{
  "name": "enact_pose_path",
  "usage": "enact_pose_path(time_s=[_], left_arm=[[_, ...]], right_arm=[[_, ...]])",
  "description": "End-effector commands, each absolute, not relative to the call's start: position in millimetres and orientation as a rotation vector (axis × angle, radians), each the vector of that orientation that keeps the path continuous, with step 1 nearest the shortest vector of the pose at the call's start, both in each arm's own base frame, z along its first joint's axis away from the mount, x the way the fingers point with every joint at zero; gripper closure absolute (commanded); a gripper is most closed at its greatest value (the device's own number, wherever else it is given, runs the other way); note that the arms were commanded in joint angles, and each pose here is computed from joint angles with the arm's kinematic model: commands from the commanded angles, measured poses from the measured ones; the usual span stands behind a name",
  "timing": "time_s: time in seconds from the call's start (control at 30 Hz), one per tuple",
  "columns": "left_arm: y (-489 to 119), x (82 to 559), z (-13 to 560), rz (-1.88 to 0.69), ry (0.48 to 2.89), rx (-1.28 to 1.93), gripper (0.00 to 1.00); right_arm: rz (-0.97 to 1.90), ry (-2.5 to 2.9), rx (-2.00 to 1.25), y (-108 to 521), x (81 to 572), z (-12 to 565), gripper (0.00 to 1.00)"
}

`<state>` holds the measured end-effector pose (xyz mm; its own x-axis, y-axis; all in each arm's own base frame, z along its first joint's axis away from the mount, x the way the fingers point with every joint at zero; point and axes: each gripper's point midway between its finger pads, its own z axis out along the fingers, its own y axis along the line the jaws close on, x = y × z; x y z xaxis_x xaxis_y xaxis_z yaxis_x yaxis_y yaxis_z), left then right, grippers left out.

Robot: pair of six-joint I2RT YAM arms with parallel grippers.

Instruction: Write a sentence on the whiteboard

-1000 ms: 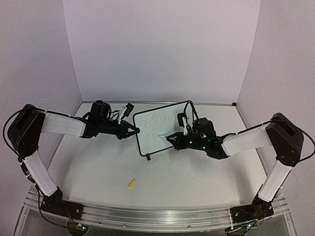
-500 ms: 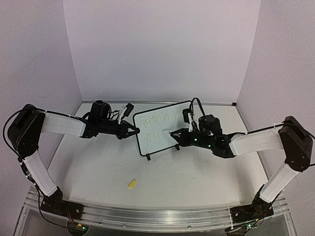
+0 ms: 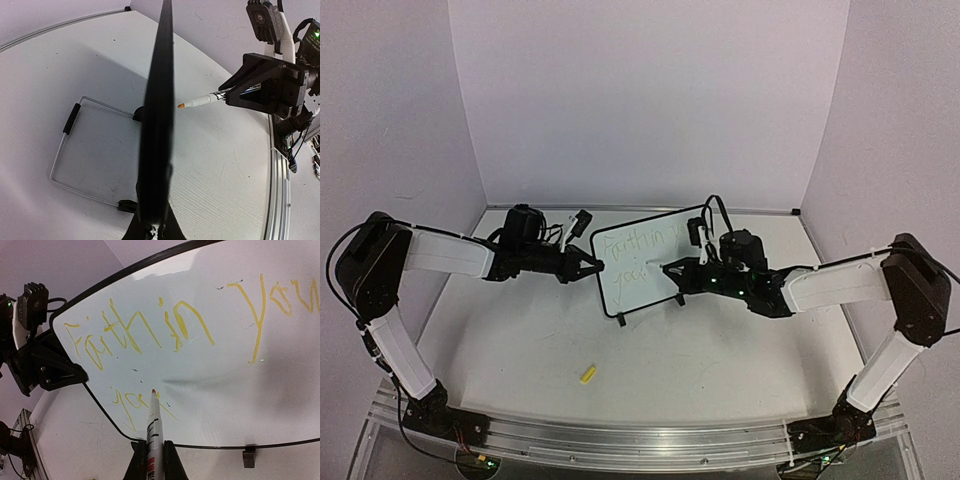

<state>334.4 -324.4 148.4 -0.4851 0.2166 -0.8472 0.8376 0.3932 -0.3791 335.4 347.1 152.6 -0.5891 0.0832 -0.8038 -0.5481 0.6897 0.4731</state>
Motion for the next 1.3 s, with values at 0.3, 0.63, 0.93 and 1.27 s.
enact_pose_path(time_s=[0.3,0.63,0.93,1.27], left_arm=[[-331.7,335.8,160.5,-1.094,1.904,0.922,1.00],[-332.0,335.5,160.3,-1.095,1.905,0.923,1.00],[-332.6,335.1,160.1,-1.095,1.905,0.926,1.00],[-332.8,335.4,159.6,-1.095,1.906,0.926,1.00]], right_arm=[[0.919,1.999,-0.363,359.4,350.0,158.4,1.00],[0.847,2.017,-0.279,344.8,356.0,154.2,1.00],[0.809,2.031,-0.252,335.0,355.3,150.4,1.00],[0.836,2.107,-0.282,337.4,344.4,123.3,1.00]])
